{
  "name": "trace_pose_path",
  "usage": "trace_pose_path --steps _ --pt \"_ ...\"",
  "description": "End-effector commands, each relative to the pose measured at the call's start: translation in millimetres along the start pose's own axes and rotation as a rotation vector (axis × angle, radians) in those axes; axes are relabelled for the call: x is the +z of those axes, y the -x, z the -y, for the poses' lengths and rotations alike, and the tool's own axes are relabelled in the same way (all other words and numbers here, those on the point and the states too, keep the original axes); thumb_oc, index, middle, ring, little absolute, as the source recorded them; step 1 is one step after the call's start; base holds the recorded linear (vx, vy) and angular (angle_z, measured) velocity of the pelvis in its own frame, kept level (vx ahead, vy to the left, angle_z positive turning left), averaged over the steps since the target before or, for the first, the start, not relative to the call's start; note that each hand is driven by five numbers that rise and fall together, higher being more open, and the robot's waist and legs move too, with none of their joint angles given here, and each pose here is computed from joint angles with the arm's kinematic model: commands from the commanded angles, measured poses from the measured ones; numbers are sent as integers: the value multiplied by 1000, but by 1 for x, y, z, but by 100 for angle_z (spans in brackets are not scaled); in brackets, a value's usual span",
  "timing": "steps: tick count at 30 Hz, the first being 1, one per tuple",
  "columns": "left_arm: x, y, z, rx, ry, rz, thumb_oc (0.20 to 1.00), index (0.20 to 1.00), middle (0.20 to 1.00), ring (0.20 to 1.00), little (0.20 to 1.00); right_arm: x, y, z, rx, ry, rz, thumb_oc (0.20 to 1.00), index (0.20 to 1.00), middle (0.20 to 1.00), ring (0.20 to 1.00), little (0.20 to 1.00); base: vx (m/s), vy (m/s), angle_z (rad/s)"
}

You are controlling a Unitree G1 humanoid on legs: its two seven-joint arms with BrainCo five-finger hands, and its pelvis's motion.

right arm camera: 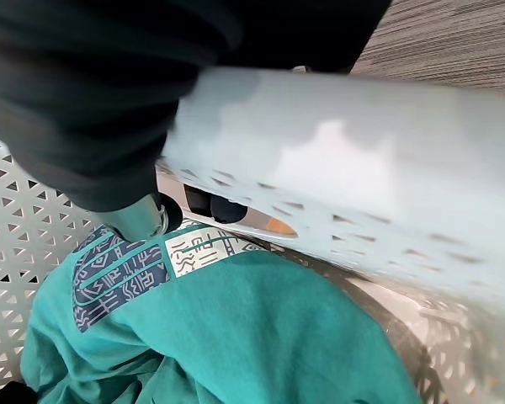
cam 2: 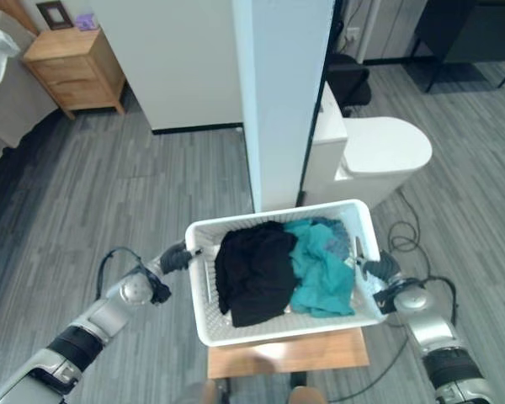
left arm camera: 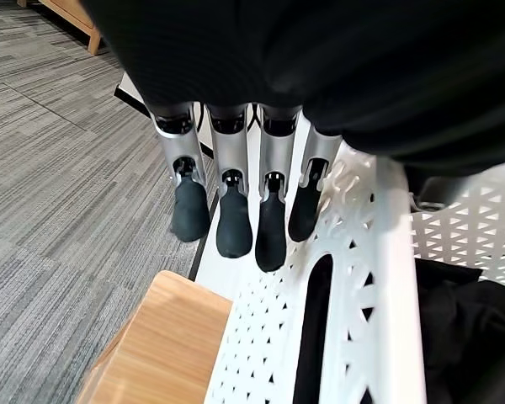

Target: Grab the laundry basket,head to the washer,open it,put in the laundry and shut it.

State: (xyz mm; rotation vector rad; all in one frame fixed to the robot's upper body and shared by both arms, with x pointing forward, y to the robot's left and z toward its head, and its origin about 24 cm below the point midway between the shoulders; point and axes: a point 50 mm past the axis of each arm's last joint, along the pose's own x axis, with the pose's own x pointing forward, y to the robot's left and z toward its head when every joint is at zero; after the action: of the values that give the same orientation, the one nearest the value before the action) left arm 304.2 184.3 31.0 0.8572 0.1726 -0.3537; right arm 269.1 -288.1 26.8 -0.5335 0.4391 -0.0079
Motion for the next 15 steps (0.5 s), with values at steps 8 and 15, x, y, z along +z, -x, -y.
trace_pose_path --steps 8,15 --pt "26 -31 -49 160 68 29 200 200 200 200 200 30 8 58 -99 -89 143 200 200 200 200 200 -117 34 4" --pt "30 -35 -52 185 152 37 200 200 200 200 200 46 -4 62 -97 -111 152 200 200 200 200 200 -234 213 -73"
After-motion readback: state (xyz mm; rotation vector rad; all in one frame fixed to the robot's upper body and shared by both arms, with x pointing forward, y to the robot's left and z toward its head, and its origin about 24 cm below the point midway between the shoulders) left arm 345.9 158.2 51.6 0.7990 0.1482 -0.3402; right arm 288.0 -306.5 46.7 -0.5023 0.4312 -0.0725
